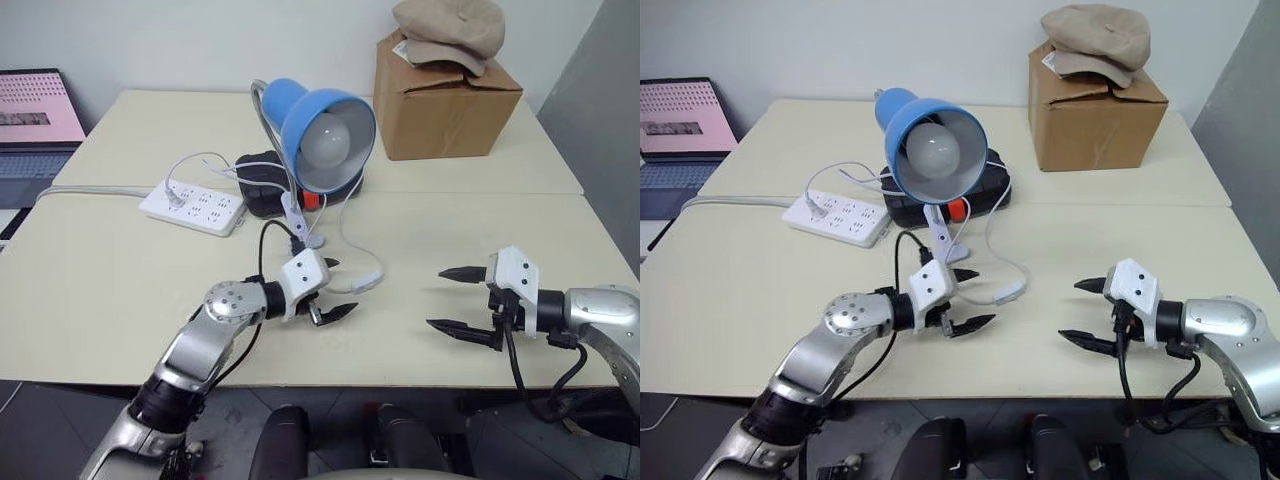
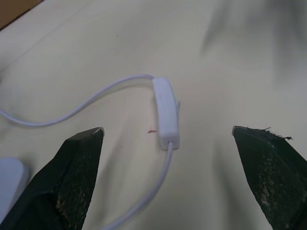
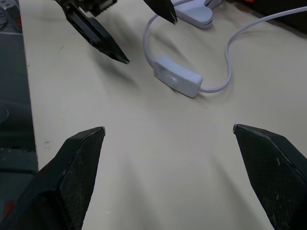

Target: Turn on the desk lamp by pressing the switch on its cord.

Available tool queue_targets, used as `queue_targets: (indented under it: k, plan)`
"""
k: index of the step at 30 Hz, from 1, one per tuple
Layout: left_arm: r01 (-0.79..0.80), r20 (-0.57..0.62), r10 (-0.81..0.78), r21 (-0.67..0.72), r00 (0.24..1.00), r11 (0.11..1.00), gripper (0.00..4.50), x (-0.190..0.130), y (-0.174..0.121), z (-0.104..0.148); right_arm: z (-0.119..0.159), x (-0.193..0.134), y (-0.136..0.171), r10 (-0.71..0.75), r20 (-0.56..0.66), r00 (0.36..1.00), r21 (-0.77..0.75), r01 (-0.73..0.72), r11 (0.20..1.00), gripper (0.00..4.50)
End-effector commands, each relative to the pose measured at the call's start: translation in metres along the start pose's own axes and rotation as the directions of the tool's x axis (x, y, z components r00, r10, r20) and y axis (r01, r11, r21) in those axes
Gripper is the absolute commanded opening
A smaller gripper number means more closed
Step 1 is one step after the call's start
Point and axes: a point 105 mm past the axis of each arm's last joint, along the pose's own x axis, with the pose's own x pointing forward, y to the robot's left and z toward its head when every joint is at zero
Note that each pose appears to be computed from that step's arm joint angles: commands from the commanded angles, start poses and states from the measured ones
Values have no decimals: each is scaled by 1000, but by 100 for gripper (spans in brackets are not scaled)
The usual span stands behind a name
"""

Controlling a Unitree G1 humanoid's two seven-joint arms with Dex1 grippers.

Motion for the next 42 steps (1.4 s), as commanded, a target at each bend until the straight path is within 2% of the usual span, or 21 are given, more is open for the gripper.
queue_targets:
  k: [1,13,19,23,25,27,32,33,38,42]
  plan:
    - [6,-4,-6,49,1000,999,449,8,4,0,10,-8,4,-39,14,999,-29,40,999,450]
    - [27,-8,-26,95,1000,995,449,28,12,0,10,-15,16,-89,-3,996,-11,89,996,450]
    - [35,-3,-35,95,999,995,345,29,10,1,12,-14,15,-95,-3,995,-15,95,995,450]
    - [45,-1,-45,99,999,994,256,28,7,1,14,-13,12,-100,5,995,-26,100,995,450]
    - [47,0,-47,99,999,994,197,27,6,1,14,-12,10,-107,4,994,-27,107,994,450]
    - [46,3,-46,98,999,994,171,27,7,2,16,-10,8,-108,10,994,-30,108,994,450]
    - [51,20,-53,96,998,994,53,27,6,6,20,-7,4,-110,9,994,-46,110,993,450]
    - [53,25,-56,95,998,994,42,26,5,8,20,-7,3,-107,10,994,-50,107,993,450]
    - [94,81,-101,83,992,992,40,20,6,23,36,3,2,-58,26,998,-89,60,994,450]
    - [230,152,-238,69,959,971,40,-1,0,42,59,23,3,47,60,997,-121,-39,992,450]
